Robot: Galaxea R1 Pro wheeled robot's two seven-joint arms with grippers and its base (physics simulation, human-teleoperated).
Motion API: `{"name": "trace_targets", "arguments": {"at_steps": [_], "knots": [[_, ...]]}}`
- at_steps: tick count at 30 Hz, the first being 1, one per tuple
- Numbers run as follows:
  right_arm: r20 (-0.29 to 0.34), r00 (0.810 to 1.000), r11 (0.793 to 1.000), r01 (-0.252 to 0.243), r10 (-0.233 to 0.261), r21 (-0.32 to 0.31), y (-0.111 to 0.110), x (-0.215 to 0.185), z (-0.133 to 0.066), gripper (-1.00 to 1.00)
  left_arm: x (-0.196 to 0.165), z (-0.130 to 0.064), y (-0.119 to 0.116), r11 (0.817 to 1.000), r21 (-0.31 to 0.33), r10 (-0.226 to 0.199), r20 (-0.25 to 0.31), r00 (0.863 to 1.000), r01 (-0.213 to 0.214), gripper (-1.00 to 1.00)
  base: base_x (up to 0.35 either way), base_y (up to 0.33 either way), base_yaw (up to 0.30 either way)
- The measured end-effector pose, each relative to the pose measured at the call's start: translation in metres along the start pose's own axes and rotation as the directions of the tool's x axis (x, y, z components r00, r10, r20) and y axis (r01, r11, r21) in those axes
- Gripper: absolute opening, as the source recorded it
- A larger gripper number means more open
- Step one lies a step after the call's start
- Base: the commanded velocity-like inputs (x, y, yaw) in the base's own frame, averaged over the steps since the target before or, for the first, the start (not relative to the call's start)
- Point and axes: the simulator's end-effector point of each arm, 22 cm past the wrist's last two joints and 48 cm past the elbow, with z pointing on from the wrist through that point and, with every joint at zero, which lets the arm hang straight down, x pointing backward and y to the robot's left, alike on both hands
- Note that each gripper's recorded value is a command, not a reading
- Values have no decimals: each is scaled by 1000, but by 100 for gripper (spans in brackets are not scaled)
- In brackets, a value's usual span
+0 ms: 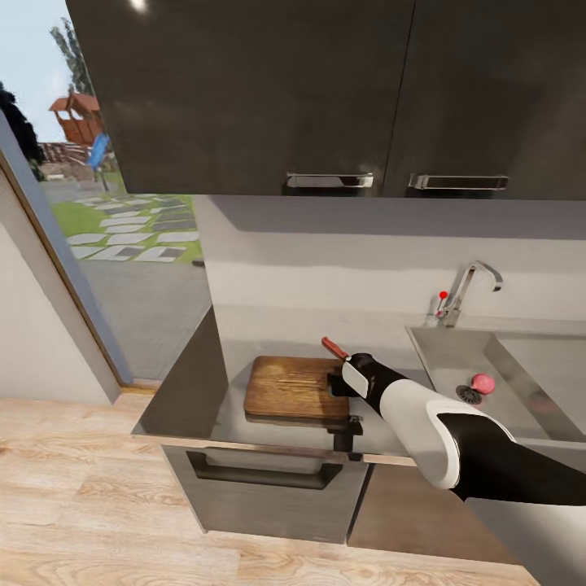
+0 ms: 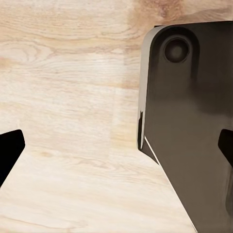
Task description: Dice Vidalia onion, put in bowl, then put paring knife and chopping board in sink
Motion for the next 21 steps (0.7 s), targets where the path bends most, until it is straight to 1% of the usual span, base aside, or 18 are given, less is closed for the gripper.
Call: {"name": "trace_targets", "arguments": {"at_steps": [11, 12, 21], "knots": [[1, 1000, 1000, 0, 0, 0, 0, 0, 0, -100, 0, 0, 0, 1000, 0, 0, 0, 1000, 0, 100, 0, 0, 0], [1, 1000, 1000, 0, 0, 0, 0, 0, 0, 100, 0, 0, 0, 1000, 0, 0, 0, 1000, 0, 100, 0, 0, 0], [0, 1000, 1000, -3, 3, -1, 0, 0, 0, 100, 0, 0, 0, 1000, 0, 0, 0, 1000, 0, 100, 0, 0, 0]]}}
